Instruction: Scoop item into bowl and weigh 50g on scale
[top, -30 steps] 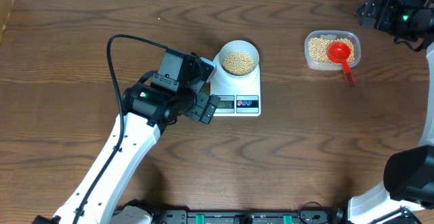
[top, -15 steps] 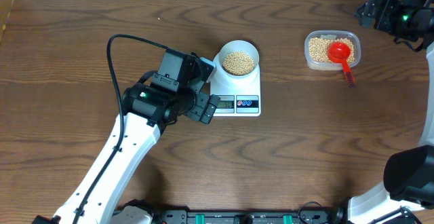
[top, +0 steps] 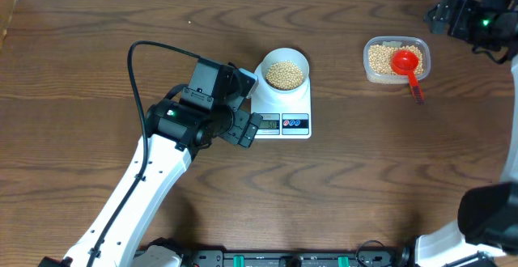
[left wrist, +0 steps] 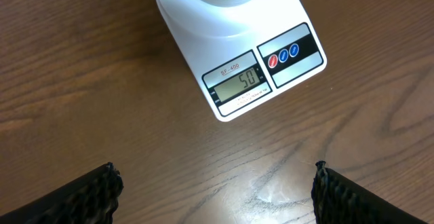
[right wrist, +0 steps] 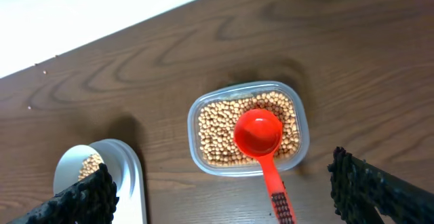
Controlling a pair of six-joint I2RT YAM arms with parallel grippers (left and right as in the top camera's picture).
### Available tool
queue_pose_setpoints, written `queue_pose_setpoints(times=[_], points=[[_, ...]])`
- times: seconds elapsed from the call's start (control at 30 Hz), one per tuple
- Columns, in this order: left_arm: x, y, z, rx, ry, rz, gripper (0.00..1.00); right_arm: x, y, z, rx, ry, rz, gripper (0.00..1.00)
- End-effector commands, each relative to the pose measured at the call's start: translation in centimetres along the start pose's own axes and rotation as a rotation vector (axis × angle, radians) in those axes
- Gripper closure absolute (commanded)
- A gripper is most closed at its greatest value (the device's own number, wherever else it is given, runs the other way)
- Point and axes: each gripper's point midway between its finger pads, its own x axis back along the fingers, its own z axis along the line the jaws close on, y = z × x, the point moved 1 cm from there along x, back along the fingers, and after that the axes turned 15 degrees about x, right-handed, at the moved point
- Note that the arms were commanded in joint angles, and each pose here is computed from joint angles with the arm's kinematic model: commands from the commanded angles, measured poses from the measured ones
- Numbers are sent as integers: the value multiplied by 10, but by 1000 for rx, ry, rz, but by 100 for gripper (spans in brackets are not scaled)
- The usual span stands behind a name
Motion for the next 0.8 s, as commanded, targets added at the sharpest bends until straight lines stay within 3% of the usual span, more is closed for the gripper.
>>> queue_pose_setpoints(times=[0.0,0.33,0.77], points=[[-2,-2,3,2,13,9,8,56,15,6,41,-68,-113,1],[-2,-2,3,2,12,9,8,141,14,6,48,-150,-264,1],[-2,-2,3,2,12,9,8,185,-51,36,14,-138,-134,1]])
